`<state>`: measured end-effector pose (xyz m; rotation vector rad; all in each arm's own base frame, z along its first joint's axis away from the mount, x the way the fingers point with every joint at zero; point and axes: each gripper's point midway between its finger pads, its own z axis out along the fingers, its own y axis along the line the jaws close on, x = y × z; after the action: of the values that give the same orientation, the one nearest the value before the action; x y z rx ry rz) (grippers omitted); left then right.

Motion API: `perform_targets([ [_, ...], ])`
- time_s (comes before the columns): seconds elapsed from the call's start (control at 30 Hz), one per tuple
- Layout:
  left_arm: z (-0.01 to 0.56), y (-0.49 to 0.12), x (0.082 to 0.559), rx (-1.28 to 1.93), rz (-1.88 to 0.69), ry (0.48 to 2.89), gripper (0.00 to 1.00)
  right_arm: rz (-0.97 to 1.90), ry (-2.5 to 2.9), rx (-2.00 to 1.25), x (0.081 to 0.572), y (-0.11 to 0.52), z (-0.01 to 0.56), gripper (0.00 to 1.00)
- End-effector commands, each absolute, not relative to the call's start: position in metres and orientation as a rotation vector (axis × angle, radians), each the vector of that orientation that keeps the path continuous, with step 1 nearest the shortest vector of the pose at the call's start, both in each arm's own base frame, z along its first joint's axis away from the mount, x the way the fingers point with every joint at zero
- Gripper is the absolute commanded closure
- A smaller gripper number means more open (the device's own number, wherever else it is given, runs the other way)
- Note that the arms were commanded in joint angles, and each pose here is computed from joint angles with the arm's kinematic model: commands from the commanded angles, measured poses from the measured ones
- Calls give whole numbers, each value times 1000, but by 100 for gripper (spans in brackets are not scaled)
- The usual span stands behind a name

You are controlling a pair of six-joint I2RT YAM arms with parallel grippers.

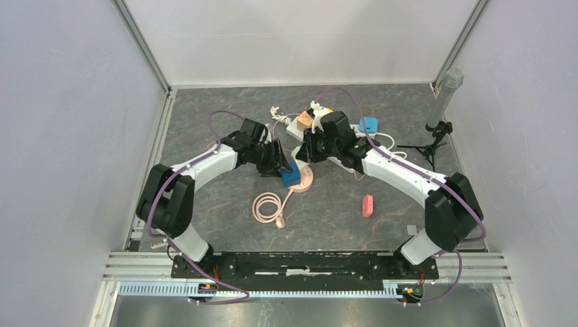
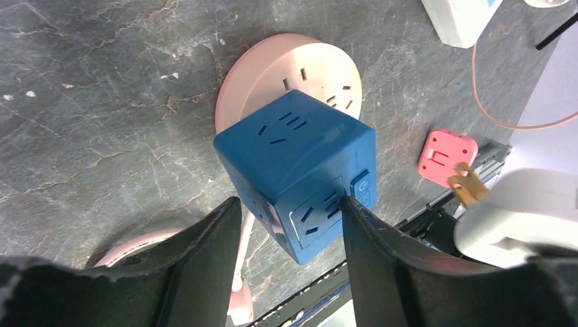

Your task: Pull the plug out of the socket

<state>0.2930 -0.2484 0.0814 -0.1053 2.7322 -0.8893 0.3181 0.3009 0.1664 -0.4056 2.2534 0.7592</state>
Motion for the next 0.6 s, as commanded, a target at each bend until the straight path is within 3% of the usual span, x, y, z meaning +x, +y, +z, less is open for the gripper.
perform_targets([
  [0.0,54,-223,290,-67,-625,2831,35,673,2219,-452,314,276,176,100],
  [0.23,96,-240,310,-27,-730,2730,22,596,2274,-618,282,239,156,100],
  [0.3,108,-244,311,-10,-765,2704,12,572,2302,-639,273,228,148,100],
  [0.33,113,-247,311,-1,-788,2695,1,566,2315,-643,269,224,145,100],
  [0.57,129,-252,314,14,-829,2654,0,476,2461,-490,245,191,114,100],
])
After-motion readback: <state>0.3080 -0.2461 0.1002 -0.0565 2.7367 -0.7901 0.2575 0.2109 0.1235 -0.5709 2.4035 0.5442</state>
